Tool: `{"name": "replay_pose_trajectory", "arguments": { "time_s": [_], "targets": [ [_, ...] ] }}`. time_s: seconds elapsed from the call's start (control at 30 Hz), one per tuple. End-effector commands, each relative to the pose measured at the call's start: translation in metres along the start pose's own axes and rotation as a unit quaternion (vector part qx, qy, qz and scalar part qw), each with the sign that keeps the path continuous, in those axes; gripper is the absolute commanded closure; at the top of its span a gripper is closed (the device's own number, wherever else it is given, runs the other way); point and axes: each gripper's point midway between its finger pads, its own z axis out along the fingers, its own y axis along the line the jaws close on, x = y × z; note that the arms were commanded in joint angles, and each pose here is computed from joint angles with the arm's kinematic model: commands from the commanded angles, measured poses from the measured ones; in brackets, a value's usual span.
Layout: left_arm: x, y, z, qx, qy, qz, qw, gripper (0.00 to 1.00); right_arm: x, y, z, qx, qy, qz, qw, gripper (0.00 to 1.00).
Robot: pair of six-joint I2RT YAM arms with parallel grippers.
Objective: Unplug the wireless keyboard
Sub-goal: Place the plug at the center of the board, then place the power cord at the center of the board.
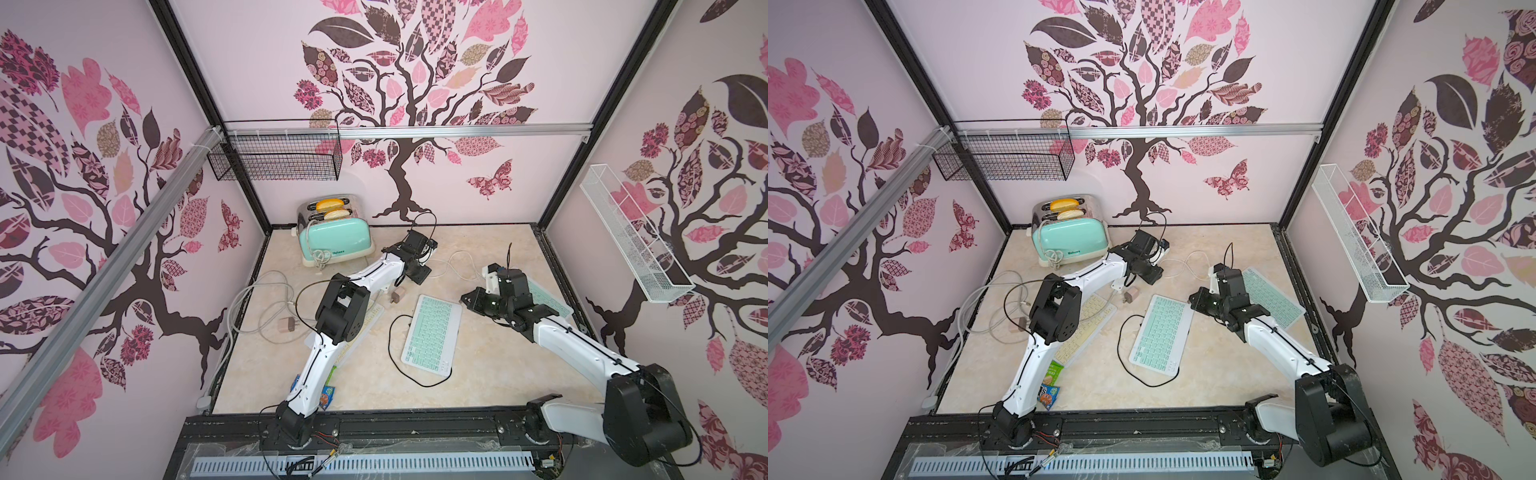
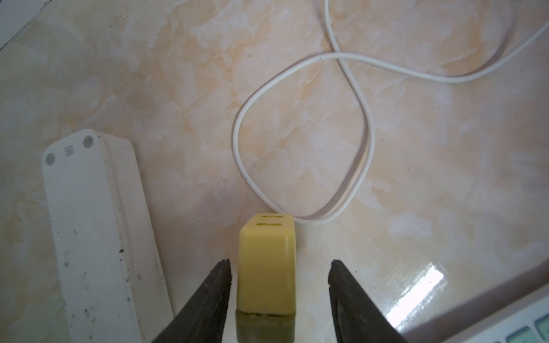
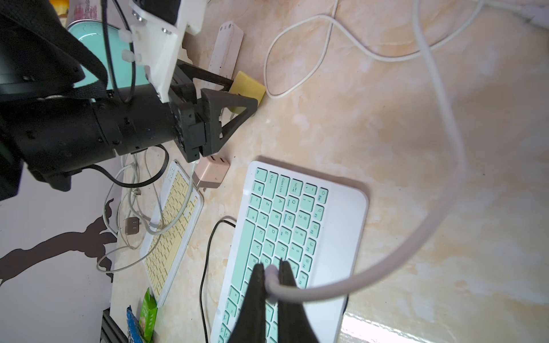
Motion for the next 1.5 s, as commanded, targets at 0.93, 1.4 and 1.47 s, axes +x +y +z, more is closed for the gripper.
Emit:
{"name": "replay_pose_trajectory", "arguments": {
  "time_s": [0.93, 1.4, 1.47],
  "targets": [
    [0.024, -0.098, -0.127, 0.124, -0.091, -0.025, 0.988, 0.45, 0.093, -0.061, 0.015, 0.091, 0.181, 0.059, 0.978, 0.38],
    [0.044, -0.197, -0.082, 0.144, -0.038, 0.139, 0.979, 0.44, 0.027, -0.094, -0.012, 0.167, 0.016, 0.102, 0.981, 0.27],
    [0.042, -0.210, -0.075, 0.149, -0.040, 0.155, 0.976, 0.43, 0.022, -0.101, -0.013, 0.158, 0.004, 0.131, 0.979, 0.27]
  ]
}}
